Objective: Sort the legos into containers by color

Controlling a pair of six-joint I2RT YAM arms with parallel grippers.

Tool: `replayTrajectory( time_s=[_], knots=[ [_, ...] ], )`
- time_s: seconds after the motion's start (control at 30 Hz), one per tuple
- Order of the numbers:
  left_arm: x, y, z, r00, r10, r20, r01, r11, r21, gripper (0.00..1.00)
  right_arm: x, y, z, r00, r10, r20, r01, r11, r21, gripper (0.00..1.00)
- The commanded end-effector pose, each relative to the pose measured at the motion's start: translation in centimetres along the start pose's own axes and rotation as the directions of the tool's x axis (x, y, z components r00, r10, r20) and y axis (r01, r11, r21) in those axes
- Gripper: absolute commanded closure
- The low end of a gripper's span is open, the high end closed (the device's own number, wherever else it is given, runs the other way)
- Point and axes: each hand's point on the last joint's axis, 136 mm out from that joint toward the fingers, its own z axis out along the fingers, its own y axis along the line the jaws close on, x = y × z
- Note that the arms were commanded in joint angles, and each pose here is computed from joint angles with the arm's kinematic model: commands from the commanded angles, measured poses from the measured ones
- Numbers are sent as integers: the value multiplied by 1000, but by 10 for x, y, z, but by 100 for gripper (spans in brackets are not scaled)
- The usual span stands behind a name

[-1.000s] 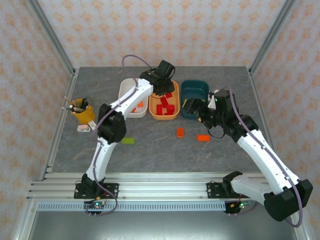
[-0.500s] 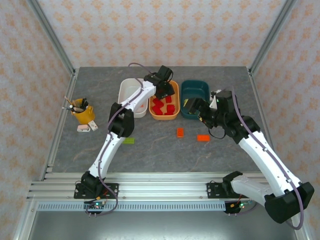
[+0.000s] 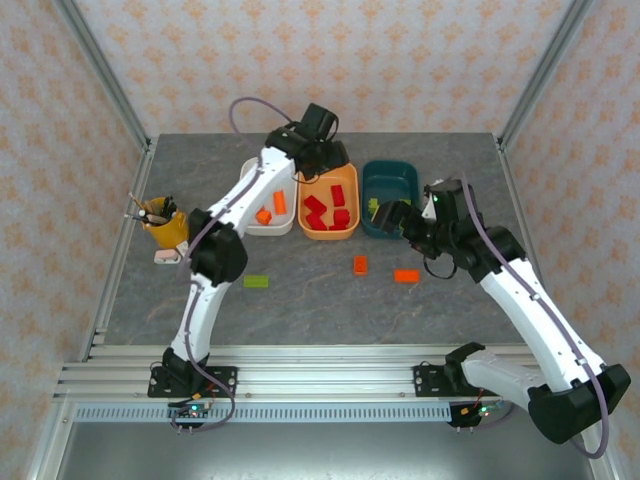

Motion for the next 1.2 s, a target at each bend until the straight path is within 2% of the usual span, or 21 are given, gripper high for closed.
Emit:
replayTrajectory(
  time_s=[0.0,0.1,0.17,0.3,0.4,0.6,0.73,0.8,1.03,1.17],
  knots=[
    [28,11,-44,997,71,-8,-71,995,-64,29,-2,-3,-16,994,-104,-9,105,993,54,0],
    [54,39,-73,997,72,-16,-73,992,-102,29,10,13,-19,984,-167,-58,165,985,-44,0],
    [67,69,-95,999,48,1,-47,987,-154,29,26,21,-13,965,-231,-122,224,972,-63,2],
    [94,133,-143,999,-16,47,28,967,-255,28,65,38,17,882,-411,-229,407,911,-67,4],
    [121,182,-180,992,-87,90,112,940,-322,28,95,57,55,798,-529,-289,521,846,-112,5],
    [165,263,-243,951,-209,228,278,900,-335,28,159,87,141,503,-767,-399,745,618,-250,11],
    [181,285,-271,924,-258,282,333,904,-266,28,193,92,190,268,-849,-456,825,446,-347,11],
    [184,291,-280,919,-264,293,341,906,-252,28,200,91,211,199,-859,-472,855,388,-345,11],
    [189,298,-302,915,-265,305,339,913,-225,28,208,99,263,179,-833,-523,875,378,-302,11],
    [190,301,-308,916,-262,304,336,915,-223,29,212,99,285,199,-819,-539,882,389,-265,13]
  ],
)
